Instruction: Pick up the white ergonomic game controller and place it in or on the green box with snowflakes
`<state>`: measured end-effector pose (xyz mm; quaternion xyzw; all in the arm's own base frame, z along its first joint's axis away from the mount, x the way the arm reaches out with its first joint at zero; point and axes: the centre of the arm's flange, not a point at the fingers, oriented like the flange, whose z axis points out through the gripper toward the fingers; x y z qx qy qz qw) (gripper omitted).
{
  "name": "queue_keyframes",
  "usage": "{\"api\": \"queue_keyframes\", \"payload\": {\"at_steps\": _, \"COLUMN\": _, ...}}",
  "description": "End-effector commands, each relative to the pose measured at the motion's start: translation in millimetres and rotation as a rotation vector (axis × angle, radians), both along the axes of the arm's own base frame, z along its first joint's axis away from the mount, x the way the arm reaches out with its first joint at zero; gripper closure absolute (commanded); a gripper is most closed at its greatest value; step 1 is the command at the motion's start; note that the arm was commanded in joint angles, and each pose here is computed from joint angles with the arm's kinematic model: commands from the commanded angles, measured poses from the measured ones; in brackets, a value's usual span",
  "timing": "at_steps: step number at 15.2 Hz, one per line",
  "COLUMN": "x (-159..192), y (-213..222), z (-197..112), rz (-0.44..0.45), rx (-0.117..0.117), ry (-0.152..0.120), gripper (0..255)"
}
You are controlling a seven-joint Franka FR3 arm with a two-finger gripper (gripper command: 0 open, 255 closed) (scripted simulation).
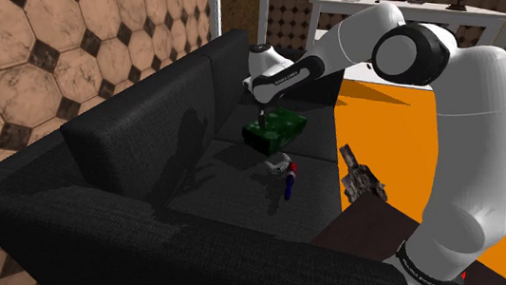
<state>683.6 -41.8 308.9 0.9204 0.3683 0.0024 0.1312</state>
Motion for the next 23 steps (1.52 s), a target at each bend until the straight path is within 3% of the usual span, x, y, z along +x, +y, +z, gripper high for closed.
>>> {"api": "queue_keyframes", "payload": {"at_steps": 1, "x": 0, "y": 0, "z": 0, "rz": 0.0, "rx": 0.0, "ry": 0.0, "gripper": 0}}
{"api": "queue_keyframes", "payload": {"at_steps": 4, "x": 0, "y": 0, "z": 0, "rz": 0.0, "rx": 0.0, "ry": 0.0, "gripper": 0}}
{"api": "queue_keyframes", "payload": {"at_steps": 5, "x": 0, "y": 0, "z": 0, "rz": 0.0, "rx": 0.0, "ry": 0.0, "gripper": 255}}
{"api": "queue_keyframes", "payload": {"at_steps": 14, "x": 0, "y": 0, "z": 0, "rz": 0.0, "rx": 0.0, "ry": 0.0, "gripper": 255}}
{"api": "queue_keyframes", "payload": {"at_steps": 15, "x": 0, "y": 0, "z": 0, "rz": 0.0, "rx": 0.0, "ry": 0.0, "gripper": 0}}
{"api": "queue_keyframes", "payload": {"at_steps": 23, "x": -95, "y": 12, "z": -51, "rz": 0.285, "rx": 0.03, "ry": 0.017, "gripper": 0}}
